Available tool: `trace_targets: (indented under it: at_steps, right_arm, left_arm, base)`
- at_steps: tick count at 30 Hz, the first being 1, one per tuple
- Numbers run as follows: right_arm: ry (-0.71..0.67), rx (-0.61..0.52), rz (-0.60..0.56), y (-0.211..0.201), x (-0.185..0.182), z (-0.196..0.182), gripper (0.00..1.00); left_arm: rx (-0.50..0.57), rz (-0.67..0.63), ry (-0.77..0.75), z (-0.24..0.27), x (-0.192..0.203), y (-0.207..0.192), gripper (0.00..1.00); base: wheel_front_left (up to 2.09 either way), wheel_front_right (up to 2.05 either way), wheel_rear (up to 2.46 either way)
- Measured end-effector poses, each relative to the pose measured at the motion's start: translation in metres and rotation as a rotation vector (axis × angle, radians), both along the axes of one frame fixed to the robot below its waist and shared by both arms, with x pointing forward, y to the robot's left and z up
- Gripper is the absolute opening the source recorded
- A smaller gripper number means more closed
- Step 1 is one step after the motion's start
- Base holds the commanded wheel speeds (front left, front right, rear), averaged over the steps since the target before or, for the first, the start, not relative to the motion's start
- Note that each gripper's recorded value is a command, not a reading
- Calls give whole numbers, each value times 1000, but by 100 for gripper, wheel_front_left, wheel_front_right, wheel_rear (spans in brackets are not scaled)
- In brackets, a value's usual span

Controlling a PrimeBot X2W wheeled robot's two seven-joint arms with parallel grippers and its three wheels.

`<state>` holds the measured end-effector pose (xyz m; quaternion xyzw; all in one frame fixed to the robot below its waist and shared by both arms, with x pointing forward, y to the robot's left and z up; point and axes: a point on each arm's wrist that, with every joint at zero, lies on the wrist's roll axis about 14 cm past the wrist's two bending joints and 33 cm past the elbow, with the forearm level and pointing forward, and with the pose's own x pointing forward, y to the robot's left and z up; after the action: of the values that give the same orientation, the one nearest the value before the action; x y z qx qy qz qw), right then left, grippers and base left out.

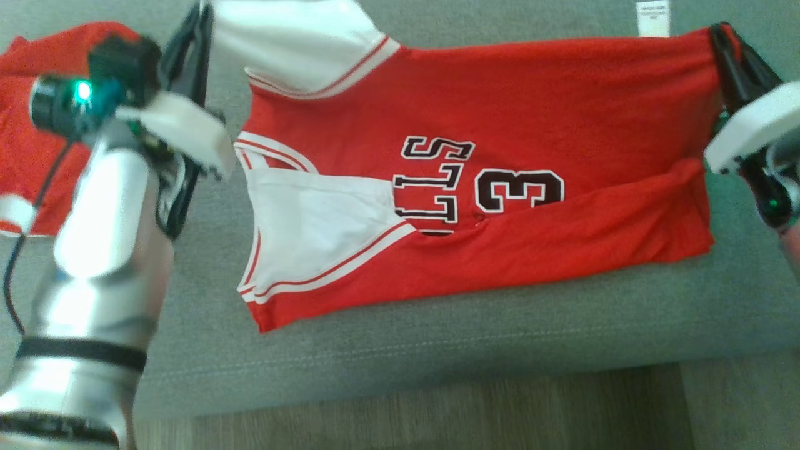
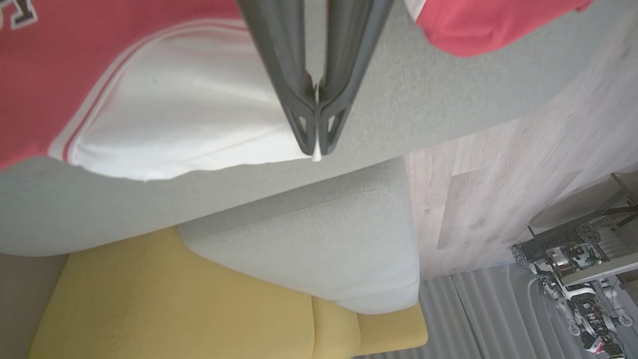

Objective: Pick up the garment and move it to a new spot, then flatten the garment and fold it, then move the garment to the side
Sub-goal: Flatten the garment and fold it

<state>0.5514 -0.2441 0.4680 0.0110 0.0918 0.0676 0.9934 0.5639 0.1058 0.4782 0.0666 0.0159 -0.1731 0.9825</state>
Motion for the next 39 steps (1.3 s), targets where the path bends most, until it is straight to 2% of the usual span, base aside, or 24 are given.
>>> trace_targets:
  at_steps: [5,12,19,22,28,31,32,33,34,35,36,37,39]
  right_arm:
    - [-42,-1,-1,-5,-14,14,0]
    - [-23,-6,-7,-11,-37,6,0]
    - [29,-17,12,-10,-60,-4,0]
    - [66,-26,26,-9,-69,-9,0]
    - [163,-34,26,-16,-93,-24,0]
    - [193,-39,29,-19,-99,-27,0]
    - [208,-38,27,-20,-101,-28,5]
    - [227,-31,24,-21,-104,-30,5]
    - [244,-29,25,-21,-107,-33,79]
    - [266,-26,26,-20,-110,-37,100]
    - [289,-21,29,-19,-113,-40,100]
    - [310,-14,31,-18,-117,-44,100]
    - [330,-9,35,-17,-122,-46,100]
  left_arm:
    - [21,-8,56,-16,-35,13,0]
    - [63,-74,93,-20,-70,10,0]
    - [105,-118,169,-32,-110,17,0]
    - [128,-174,208,-41,-133,11,0]
    - [127,-247,349,-59,-182,5,0]
    - [128,-260,379,-61,-193,7,0]
    - [122,-264,389,-61,-196,6,0]
    - [116,-267,396,-61,-199,5,0]
    - [112,-270,404,-62,-201,4,0]
    - [109,-271,411,-63,-203,4,21]
    - [108,-273,416,-63,-206,5,65]
    - [107,-272,427,-65,-208,5,100]
    - [103,-271,437,-66,-211,5,100]
  base:
    - [0,0,0]
    - [0,0,0]
    - [0,0,0]
    - [0,0,0]
    - [0,0,0]
    - [0,0,0]
    - [0,0,0]
    - [0,0,0]
    - [0,0,0]
    - [0,0,0]
    - [0,0,0]
    - [0,0,0]
    - [0,0,0]
